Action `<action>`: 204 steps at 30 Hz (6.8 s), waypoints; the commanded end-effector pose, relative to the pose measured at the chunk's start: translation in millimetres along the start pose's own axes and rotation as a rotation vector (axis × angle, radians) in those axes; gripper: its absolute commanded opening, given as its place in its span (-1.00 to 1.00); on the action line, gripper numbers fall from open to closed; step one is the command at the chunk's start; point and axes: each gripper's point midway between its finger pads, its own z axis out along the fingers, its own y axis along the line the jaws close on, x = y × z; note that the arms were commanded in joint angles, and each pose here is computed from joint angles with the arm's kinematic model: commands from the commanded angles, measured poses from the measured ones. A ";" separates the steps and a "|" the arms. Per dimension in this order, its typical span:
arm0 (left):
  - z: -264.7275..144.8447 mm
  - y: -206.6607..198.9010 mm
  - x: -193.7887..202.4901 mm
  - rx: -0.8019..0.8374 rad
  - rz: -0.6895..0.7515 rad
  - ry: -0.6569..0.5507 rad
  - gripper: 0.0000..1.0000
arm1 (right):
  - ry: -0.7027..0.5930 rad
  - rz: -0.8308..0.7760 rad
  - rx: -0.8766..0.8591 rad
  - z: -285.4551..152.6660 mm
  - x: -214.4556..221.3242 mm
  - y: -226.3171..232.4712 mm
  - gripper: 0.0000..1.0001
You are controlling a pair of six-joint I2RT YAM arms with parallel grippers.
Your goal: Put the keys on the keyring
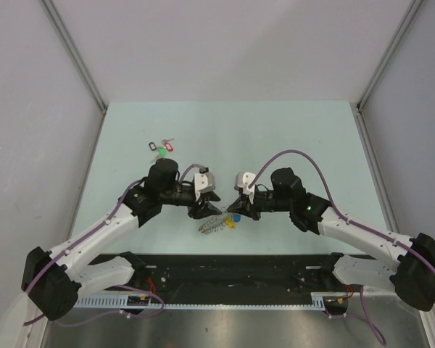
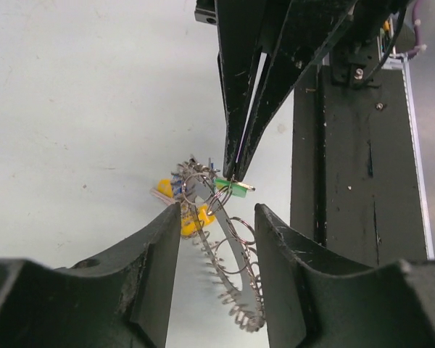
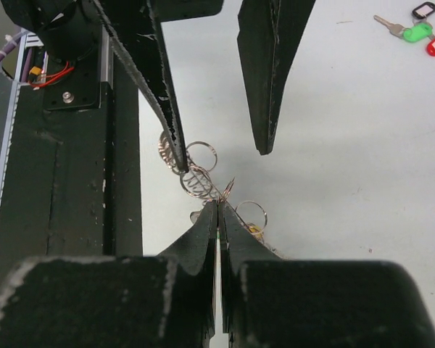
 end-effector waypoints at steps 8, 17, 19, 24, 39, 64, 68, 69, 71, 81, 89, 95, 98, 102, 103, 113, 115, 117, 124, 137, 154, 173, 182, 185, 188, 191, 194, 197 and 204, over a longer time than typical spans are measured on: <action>7.1 -10.5 -2.1 0.142 0.062 0.002 -0.22 | -0.063 -0.088 -0.051 0.2 -27.7 8.8 -1.00; 12.9 -16.2 0.8 0.183 0.048 0.008 -0.48 | -0.064 -0.095 -0.068 3.5 -29.2 12.9 -1.00; 14.6 -18.2 4.5 0.190 0.040 0.022 -0.49 | -0.063 -0.094 -0.069 3.2 -29.2 12.7 -1.00; 15.8 -17.4 6.5 0.184 0.040 0.035 -0.62 | -0.063 -0.096 -0.072 3.0 -29.5 13.6 -1.00; -2.0 -0.1 -36.3 0.007 -0.008 -0.152 -0.99 | 0.014 -0.069 0.006 -11.0 -13.9 2.2 -1.00; -35.2 -5.3 -52.8 -0.164 0.030 -0.255 0.03 | -0.066 -0.169 -0.034 8.4 -55.2 9.1 -1.00; -23.9 -18.5 -34.0 -0.011 0.097 -0.127 0.08 | -0.011 -0.162 -0.057 10.2 -42.0 11.2 -1.00; -23.6 -18.6 -31.5 0.006 0.120 -0.097 0.09 | -0.005 -0.162 -0.059 10.2 -40.6 11.3 -1.00; -19.2 -23.7 -26.7 0.069 0.125 -0.069 0.08 | 0.001 -0.165 -0.063 9.9 -39.6 11.3 -1.00; -3.6 -19.5 -8.2 0.187 0.118 0.045 -0.24 | 0.012 -0.175 -0.095 5.9 -36.6 18.3 -1.00; 10.7 -31.0 6.7 0.286 0.056 0.067 -0.30 | 0.009 -0.174 -0.107 4.9 -37.1 21.4 -1.00; 15.2 -36.8 12.0 0.325 0.030 0.062 -0.33 | 0.007 -0.177 -0.108 4.6 -38.1 22.3 -1.00; 17.6 -39.3 16.7 0.338 0.016 0.078 -0.34 | 0.007 -0.177 -0.108 5.0 -38.4 22.8 -1.00; 19.8 -38.4 24.1 0.327 0.006 0.104 -0.34 | 0.005 -0.176 -0.107 5.2 -38.3 22.8 -1.00; 19.8 -37.8 23.8 0.324 0.009 0.104 -0.34 | 0.005 -0.177 -0.104 5.1 -38.9 22.1 -1.00; 18.0 -33.4 33.1 0.283 0.007 0.139 -0.18 | 0.015 -0.174 -0.096 2.9 -37.2 22.1 -1.00; 17.5 -31.1 29.8 0.266 0.017 0.124 -0.14 | 0.016 -0.172 -0.091 2.1 -37.6 21.8 -1.00; 15.7 -31.1 30.7 0.256 0.021 0.110 -0.14 | 0.013 -0.173 -0.089 1.0 -38.2 22.0 -1.00; 16.7 -27.9 29.5 0.247 0.004 0.090 -0.31 | 0.005 -0.176 -0.083 -1.2 -39.6 22.5 -1.00; 18.8 -33.9 14.4 0.285 0.003 0.017 -0.40 | 0.000 -0.174 -0.091 0.1 -39.9 23.5 -1.00; 13.2 -14.1 1.5 0.113 -0.075 -0.002 -0.99 | 0.037 -0.110 0.013 -22.0 -23.8 17.1 -1.00; -12.4 2.9 -58.6 -0.065 -0.064 -0.291 -1.00 | 0.032 -0.046 -0.012 -1.2 -10.9 17.4 -1.00; -26.6 18.3 -59.4 -0.197 -0.052 -0.293 -0.02 | -0.032 -0.007 0.148 -6.6 -30.4 -11.4 -1.00; -46.6 32.2 -67.6 -0.339 -0.058 -0.327 0.28 | -0.030 0.023 0.190 -11.8 -33.4 -20.5 -1.00; -73.4 48.2 -69.9 -0.519 -0.099 -0.359 0.61 | -0.031 0.048 0.235 -15.2 -36.0 -31.1 -1.00; -96.7 60.7 -58.0 -0.681 -0.186 -0.361 0.87 | -0.007 0.078 0.297 -21.1 -32.9 -47.2 -1.00; -118.7 65.0 -44.1 -0.808 -0.258 -0.367 1.00 | -0.008 0.116 0.388 -28.1 -38.1 -81.0 -1.00; -129.3 63.4 -30.6 -0.864 -0.283 -0.351 1.00 | 0.026 0.149 0.513 -35.9 -31.2 -125.5 -1.00; -160.1 71.7 -18.6 -1.032 -0.300 -0.333 1.00 | -0.005 0.181 0.781 -61.5 -43.3 -223.7 -1.00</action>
